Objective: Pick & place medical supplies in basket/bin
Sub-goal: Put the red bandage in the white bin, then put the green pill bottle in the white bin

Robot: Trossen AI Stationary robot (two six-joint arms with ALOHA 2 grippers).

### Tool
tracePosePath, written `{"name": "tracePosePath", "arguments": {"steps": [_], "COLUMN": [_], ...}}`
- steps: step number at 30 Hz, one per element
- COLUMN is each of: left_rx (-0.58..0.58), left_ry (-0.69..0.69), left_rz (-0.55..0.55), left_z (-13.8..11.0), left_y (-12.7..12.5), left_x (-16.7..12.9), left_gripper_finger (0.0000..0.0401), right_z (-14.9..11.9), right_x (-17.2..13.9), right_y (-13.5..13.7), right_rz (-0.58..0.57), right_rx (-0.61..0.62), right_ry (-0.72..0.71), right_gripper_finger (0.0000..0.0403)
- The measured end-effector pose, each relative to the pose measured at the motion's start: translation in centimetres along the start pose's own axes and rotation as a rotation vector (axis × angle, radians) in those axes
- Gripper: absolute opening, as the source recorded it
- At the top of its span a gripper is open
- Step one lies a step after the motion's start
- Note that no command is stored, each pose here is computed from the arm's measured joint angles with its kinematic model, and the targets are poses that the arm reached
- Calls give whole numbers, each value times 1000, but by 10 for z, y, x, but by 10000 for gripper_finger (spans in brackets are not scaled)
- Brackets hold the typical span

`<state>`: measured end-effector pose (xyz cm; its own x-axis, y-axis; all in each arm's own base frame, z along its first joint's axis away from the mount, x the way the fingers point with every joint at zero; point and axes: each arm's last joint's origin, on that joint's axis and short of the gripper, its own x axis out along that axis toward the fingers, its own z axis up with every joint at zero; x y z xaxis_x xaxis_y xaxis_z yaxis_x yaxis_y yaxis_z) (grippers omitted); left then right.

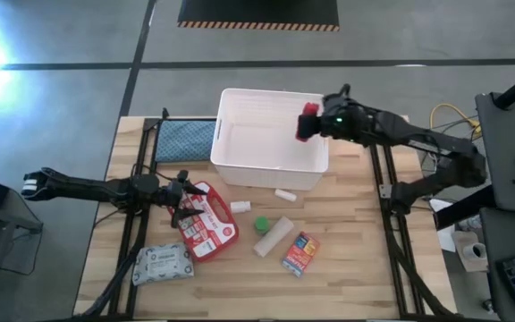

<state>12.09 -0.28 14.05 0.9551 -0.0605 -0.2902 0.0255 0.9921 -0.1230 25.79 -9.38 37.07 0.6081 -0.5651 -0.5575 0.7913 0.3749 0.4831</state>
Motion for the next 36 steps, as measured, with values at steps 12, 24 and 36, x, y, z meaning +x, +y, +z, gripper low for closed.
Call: {"name": "tracePosePath", "arguments": {"steps": [12, 24, 36], "left_rx": [0, 0, 222], "left_ry": [1, 1, -22], "left_rz": [0, 0, 85], "left_z": [0, 0, 3], "left_y": [0, 0, 2], "left_x": [0, 0, 0], "left_gripper_finger": [281, 281, 281], "right_z": [-5, 17, -21], "right_x": [56, 31, -17], "right_y": [26, 47, 74], "right_rz": [-82, -16, 57], "right_rx": [-230, -325, -553], "right_ry": [106, 59, 211], "right_gripper_finger": [172, 326, 347]}}
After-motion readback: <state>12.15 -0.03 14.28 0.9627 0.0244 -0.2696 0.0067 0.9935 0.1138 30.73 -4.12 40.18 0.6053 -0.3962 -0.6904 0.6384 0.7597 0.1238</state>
